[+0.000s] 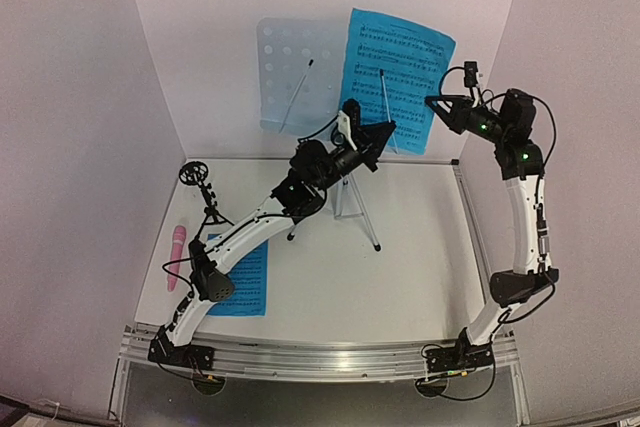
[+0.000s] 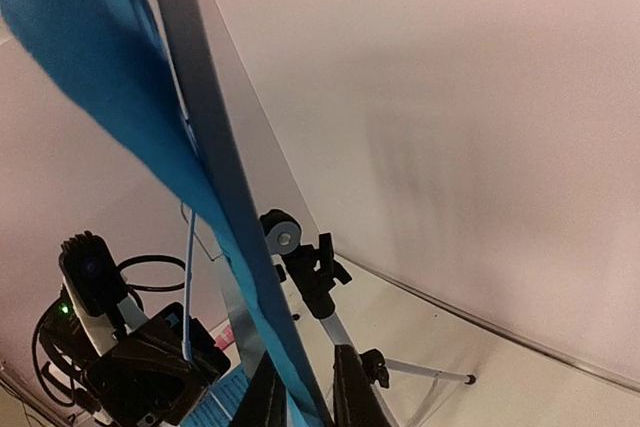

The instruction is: Pack up the instrument practice props

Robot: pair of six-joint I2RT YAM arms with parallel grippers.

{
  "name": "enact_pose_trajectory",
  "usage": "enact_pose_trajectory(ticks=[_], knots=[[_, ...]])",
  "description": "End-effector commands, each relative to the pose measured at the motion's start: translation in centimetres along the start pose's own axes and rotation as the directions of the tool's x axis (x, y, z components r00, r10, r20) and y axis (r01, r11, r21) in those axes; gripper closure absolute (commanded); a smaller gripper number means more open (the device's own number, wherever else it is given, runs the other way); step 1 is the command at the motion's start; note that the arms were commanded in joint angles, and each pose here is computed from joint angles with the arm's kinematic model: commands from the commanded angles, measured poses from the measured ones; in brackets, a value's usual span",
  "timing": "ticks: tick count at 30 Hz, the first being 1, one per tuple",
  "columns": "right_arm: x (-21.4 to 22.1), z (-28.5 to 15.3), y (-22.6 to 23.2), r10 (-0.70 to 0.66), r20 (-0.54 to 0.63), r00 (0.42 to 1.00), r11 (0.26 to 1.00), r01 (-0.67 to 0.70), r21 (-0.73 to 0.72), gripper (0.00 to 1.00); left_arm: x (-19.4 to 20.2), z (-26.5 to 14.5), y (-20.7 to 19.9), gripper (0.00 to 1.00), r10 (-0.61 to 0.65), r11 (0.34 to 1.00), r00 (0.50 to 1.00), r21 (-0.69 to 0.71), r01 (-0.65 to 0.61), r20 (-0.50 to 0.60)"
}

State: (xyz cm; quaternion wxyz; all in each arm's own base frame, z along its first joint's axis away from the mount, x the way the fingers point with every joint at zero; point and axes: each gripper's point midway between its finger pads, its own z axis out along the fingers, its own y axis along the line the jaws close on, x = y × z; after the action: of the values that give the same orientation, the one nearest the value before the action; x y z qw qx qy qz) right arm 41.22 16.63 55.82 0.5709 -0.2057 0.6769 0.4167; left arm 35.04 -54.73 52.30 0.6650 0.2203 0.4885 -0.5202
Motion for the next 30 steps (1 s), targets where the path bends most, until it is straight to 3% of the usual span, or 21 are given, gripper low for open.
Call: enact_pose_trajectory(ticks=[1,14,30], knots=[[-1.4,-1.4,2.0,-0.034,0.039,0.999,0.999,0.034,-0.009,1.0,-3.3,-0.6,-1.0,1.0,0.087,0.996,0.994,0.012,-0.088,0.067],[-3.8,-3.1,4.2,-0.082,0.104,0.991,0.997,0.083,-0.001,1.0,-3.4,-0.9,-1.2,1.0,0.117,0.993,0.991,0.01,-0.118,0.061],[-3.4,-3.4,4.6,-0.084,0.1,0.991,0.996,0.085,-0.004,1.0,-1.9,-1.0,-1.1,1.0,0.14,0.99,0.99,-0.017,-0.14,0.033]])
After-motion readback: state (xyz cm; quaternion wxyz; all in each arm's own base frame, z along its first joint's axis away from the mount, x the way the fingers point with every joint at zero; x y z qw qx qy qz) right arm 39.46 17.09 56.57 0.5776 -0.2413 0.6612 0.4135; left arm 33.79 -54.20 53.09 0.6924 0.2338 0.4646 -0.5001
